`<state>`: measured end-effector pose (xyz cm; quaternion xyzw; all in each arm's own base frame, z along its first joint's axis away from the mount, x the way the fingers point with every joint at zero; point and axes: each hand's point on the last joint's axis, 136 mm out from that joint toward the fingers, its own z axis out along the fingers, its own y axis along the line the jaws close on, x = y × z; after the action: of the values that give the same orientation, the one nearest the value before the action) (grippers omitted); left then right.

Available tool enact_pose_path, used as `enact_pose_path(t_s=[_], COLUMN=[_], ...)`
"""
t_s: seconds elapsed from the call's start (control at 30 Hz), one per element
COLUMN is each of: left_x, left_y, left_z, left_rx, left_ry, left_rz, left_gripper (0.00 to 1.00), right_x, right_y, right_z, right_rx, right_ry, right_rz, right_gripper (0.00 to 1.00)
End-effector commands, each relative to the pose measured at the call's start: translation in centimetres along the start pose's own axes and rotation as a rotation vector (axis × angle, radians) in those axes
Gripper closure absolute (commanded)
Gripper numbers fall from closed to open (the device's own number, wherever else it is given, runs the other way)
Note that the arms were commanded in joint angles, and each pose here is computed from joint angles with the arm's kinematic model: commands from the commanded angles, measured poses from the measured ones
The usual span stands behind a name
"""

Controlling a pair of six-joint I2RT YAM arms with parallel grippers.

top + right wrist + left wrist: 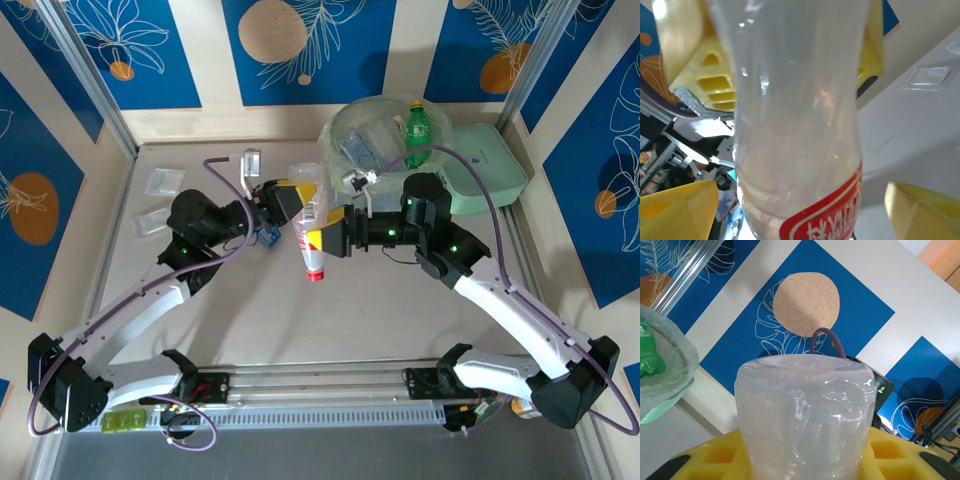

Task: Put the plastic bottles in the bin

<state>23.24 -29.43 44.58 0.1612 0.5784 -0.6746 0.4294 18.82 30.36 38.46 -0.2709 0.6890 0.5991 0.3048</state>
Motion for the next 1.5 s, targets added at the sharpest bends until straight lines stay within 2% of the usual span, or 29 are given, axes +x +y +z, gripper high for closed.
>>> enact_pose_path(t_s=[0.0, 0.13, 0.2, 0.3, 0.37, 0.4, 0.5, 0.6, 0.67, 0.73, 0.83, 0.97, 1.17, 1.3, 1.47], left_x=[-0.7, -0.5, -0.5, -0.5, -0.7, -0.7, -1.3, -2.3, -3.3, -3.2, -1.2, 1.2, 2.3, 2.8, 2.6], left_y=[-1.5, -1.3, -1.3, -1.4, -1.4, -1.4, -0.8, 2.5, 4.8, 5.9, 7.0, 10.0, 10.9, 11.1, 11.1], left_z=[-0.2, 0.1, 0.2, 0.1, 0.0, -0.1, -1.0, -4.0, -7.2, -8.9, -8.6, -8.7, -8.5, -8.2, -8.4], left_rx=[0.063, 0.079, 0.089, 0.089, 0.075, 0.064, -0.046, -0.396, -0.642, -0.729, -0.701, -0.735, -0.727, -0.705, -0.719], left_ry=[-0.019, -0.013, -0.011, -0.011, -0.008, -0.006, 0.002, 0.011, -0.014, -0.013, 0.067, 0.145, 0.165, 0.165, 0.153], left_rz=[0.021, 0.001, -0.004, 0.0, 0.014, 0.027, 0.089, 0.228, 0.323, 0.392, 0.436, 0.434, 0.405, 0.361, 0.356], left_gripper=[0.62, 0.6, 0.57, 0.39, 0.21, 0.15, 0.07, 0.05, 0.03, 0.04, 0.04, 0.05, 0.05, 0.06, 0.06], right_x=[-0.6, -0.7, -0.7, -0.8, -1.1, -1.4, -2.6, -4.7, -6.6, -8.4, -11.3, -14.9, -19.0, -19.5, -16.5], right_y=[0.8, 0.8, 0.7, 0.8, 0.6, 0.5, 0.0, -1.8, -4.0, -6.5, -10.3, -15.0, -20.2, -23.9, -27.0], right_z=[0.2, 0.6, 0.6, 0.4, 0.0, -0.3, -2.0, -4.7, -7.2, -9.7, -13.2, -15.8, -16.9, -17.4, -17.2], right_rx=[-0.038, -0.046, -0.045, -0.04, -0.02, -0.006, 0.052, 0.2, 0.347, 0.505, 0.752, 0.954, 1.117, 1.251, 1.287], right_ry=[-0.021, -0.014, -0.014, -0.019, -0.031, -0.039, -0.066, -0.118, -0.162, -0.193, -0.221, -0.226, -0.213, -0.112, -0.032], right_rz=[-0.015, -0.007, -0.007, -0.012, -0.018, -0.02, -0.03, -0.028, -0.014, -0.014, -0.042, -0.083, -0.127, -0.154, -0.05], right_gripper=[0.27, 0.49, 0.52, 0.6, 0.62, 0.62, 0.62, 0.63, 0.63, 0.63, 0.63, 0.63, 0.64, 0.64, 0.64])
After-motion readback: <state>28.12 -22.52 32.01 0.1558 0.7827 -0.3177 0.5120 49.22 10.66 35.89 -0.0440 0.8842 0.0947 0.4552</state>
